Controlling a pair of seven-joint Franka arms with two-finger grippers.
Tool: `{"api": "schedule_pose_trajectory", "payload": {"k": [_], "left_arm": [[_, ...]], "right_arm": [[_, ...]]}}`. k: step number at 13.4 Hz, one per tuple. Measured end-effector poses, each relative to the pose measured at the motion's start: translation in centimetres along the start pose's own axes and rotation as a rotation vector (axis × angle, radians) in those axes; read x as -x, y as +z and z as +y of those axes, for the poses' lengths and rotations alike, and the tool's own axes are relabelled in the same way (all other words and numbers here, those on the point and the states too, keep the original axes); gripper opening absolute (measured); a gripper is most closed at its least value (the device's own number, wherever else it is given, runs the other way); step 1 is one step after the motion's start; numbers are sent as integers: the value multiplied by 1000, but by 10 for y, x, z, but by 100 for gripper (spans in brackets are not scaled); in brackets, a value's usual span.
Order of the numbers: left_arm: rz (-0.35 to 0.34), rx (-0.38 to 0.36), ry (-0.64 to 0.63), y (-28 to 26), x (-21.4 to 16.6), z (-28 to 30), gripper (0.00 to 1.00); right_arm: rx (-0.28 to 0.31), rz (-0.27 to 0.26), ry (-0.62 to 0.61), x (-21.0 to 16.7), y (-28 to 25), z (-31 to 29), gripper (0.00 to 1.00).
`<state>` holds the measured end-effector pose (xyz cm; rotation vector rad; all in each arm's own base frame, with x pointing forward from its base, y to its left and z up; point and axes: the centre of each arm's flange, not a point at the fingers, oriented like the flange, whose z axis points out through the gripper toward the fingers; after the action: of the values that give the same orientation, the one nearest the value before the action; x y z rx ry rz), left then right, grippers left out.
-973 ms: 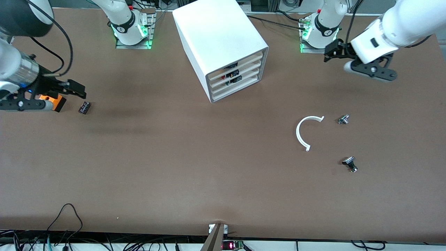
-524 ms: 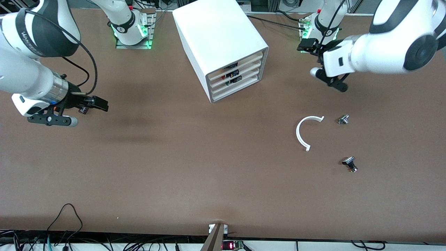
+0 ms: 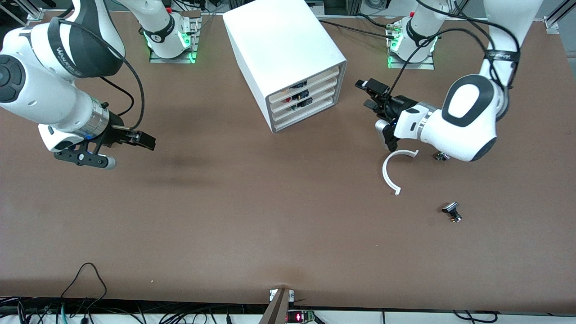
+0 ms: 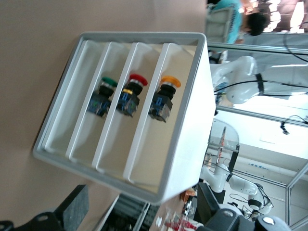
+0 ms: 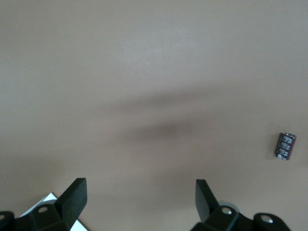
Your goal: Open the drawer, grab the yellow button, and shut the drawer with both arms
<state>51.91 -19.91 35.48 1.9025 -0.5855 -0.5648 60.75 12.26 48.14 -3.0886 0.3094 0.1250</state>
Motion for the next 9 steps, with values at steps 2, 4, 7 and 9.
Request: {"api": "schedule_pose_trajectory", "payload": {"k": [2, 4, 7, 9], "left_arm": [[88, 97, 34, 7, 7, -22, 98], [168, 125, 51, 20, -3, -34, 90], [159, 115, 74, 68, -18, -33, 74], [144, 124, 138, 83, -12, -44, 67]], "right_arm": [[7, -15, -7, -2, 13, -6, 100], [10, -23, -13, -3, 20, -10, 100], [1, 0, -13, -9, 26, -14, 100], [0, 3, -1, -8, 30, -24, 99]]}}
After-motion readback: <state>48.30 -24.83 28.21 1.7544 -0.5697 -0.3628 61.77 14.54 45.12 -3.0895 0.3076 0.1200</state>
